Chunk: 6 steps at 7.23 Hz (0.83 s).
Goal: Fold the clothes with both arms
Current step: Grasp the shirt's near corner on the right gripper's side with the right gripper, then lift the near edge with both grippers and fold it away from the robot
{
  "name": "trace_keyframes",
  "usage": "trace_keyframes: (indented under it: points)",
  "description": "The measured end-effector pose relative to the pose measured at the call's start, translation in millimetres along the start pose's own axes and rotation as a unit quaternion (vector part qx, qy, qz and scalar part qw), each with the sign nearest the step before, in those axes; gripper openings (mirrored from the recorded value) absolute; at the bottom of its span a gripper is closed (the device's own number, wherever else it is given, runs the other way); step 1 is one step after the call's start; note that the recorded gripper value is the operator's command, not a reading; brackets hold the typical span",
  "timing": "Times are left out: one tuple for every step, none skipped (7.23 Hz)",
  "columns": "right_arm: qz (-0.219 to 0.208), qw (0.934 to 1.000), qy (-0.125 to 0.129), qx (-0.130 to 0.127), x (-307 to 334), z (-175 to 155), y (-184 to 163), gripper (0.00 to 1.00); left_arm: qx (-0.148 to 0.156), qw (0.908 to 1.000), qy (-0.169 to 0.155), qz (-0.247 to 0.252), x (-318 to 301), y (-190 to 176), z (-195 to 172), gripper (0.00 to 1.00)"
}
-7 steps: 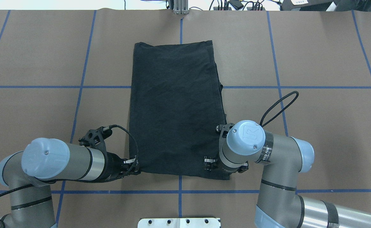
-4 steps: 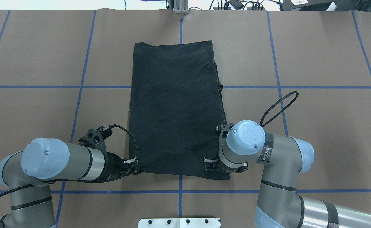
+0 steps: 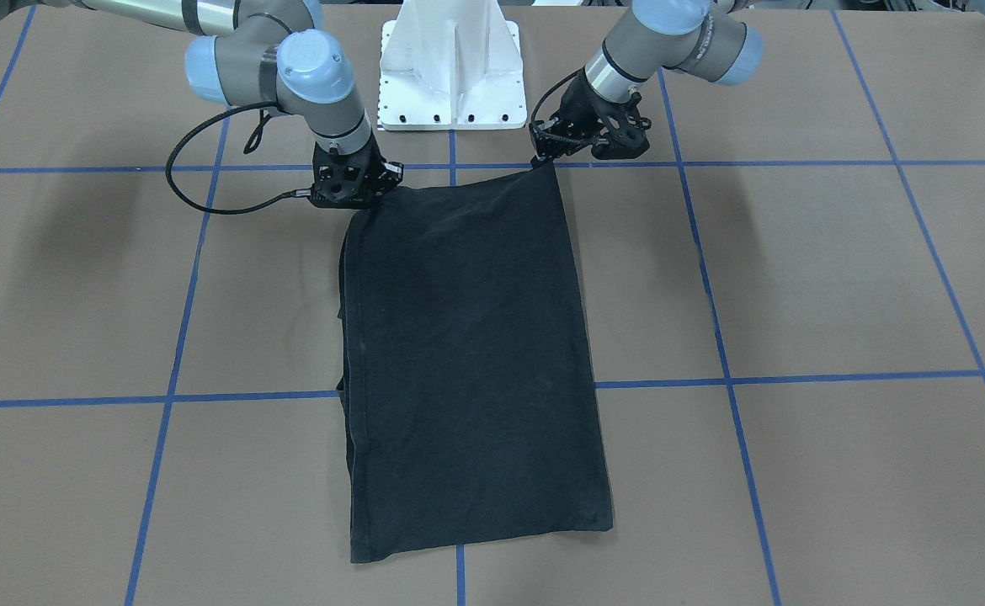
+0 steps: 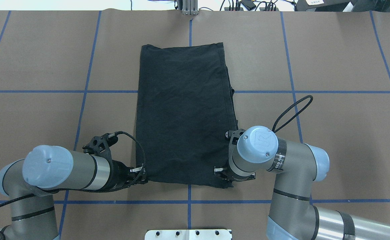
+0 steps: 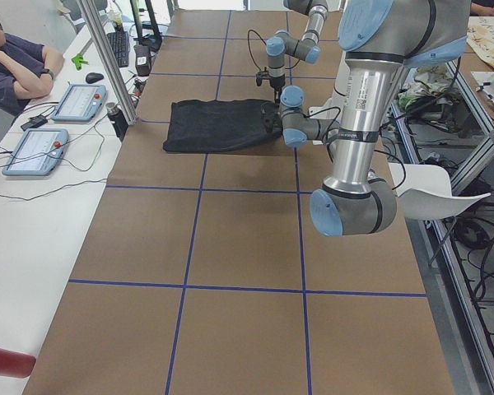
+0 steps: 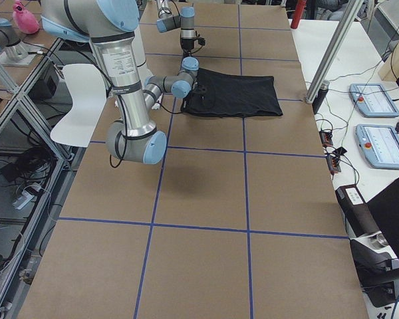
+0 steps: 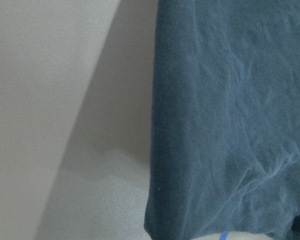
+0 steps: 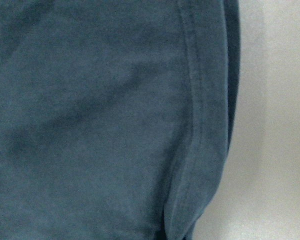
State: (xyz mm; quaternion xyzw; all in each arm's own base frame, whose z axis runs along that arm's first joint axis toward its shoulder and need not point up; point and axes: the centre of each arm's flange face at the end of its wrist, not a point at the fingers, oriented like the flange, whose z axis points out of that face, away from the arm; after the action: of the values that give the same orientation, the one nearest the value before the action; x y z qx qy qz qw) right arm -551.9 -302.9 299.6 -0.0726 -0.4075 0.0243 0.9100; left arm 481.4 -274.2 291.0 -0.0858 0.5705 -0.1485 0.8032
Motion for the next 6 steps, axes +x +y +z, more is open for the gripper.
trace_keyframes:
  points:
    - [0.0, 1.0, -0.005, 0.001, -4, -5, -1, 0.0, 0.0, 1.0, 0.001, 0.0, 1, 0, -1, 0.0]
    - [0.001, 0.9999, -0.011, 0.0, -6, -11, -4, 0.0, 0.0, 1.0, 0.003, 0.0, 2, 0, -3, 0.0]
    - [0.002, 0.9999, -0.016, -0.005, -7, -16, -5, 0.0, 0.0, 1.0, 0.004, 0.001, 2, 1, -5, 0.0]
    - [0.001, 0.9996, -0.023, -0.017, -4, -23, -2, 0.0, -0.001, 1.0, 0.007, 0.002, 3, 2, -9, 0.0]
    - [-0.001, 0.9987, -0.032, -0.039, 1, -32, 6, 0.0, -0.004, 0.9999, 0.012, 0.003, 4, 4, -15, 0.0]
    - [-0.005, 0.9966, -0.043, -0.07, 10, -45, 17, 0.0, -0.012, 0.9999, 0.01, 0.004, 6, 8, -20, 0.0]
